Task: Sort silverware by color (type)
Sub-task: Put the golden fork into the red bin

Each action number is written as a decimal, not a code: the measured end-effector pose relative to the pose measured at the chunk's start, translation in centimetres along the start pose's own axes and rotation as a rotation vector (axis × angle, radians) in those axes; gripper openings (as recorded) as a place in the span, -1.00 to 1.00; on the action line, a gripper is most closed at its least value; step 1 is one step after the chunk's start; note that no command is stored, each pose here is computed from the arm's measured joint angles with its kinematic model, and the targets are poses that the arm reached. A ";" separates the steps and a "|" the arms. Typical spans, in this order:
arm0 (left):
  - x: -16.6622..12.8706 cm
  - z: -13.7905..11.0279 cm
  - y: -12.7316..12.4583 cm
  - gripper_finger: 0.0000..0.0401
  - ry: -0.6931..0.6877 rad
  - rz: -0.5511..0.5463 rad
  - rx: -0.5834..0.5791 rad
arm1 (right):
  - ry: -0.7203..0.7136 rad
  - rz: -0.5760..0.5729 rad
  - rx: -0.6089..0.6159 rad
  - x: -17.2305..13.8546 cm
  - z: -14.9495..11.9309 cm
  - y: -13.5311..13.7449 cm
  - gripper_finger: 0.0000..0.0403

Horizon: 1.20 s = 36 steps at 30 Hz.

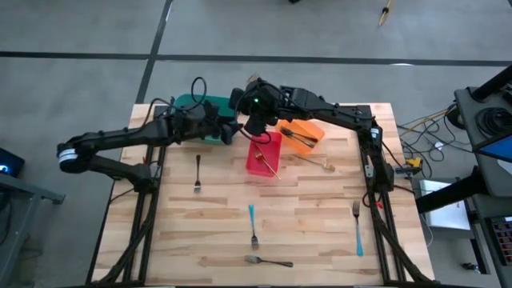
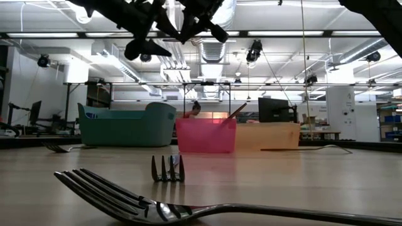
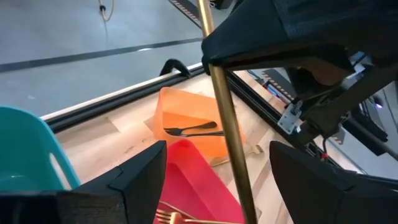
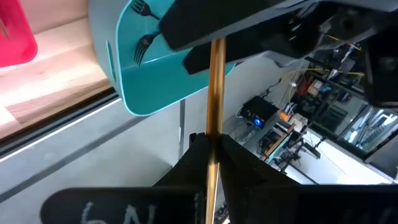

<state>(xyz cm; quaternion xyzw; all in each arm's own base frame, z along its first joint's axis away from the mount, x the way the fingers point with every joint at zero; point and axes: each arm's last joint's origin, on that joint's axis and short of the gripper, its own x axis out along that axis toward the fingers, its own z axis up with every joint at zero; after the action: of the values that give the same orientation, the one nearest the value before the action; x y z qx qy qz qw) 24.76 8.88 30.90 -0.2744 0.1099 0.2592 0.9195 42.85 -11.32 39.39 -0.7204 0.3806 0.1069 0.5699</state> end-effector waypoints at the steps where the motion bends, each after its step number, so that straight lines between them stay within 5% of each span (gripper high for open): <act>1: 0.1 0.0 0.0 0.30 0.001 0.000 -0.003 | 0.000 0.000 0.000 0.0 0.0 0.0 -0.94; 7: -0.1 0.1 0.0 -0.02 -0.006 -0.004 -0.018 | 0.000 0.000 0.000 0.0 0.0 0.0 -0.94; 14: -0.3 0.2 -0.1 -0.92 -0.011 -0.006 -0.039 | 0.002 0.000 0.001 0.0 0.0 0.0 -0.94; 24: -0.9 1.7 -1.0 -0.98 -0.036 -0.016 -0.055 | 0.004 -0.019 0.027 -0.2 -0.4 -0.2 -0.91; 36: -1.7 3.5 -2.0 -0.99 -0.098 -0.036 0.026 | 0.008 -0.111 0.114 0.1 -0.5 -1.0 -0.50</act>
<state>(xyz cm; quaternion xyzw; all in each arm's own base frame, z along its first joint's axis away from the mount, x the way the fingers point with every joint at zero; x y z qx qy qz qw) 24.61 8.65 35.29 -0.2511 0.0630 0.2544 0.9318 43.42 -11.76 40.24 -0.7072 0.3475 0.0504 0.6137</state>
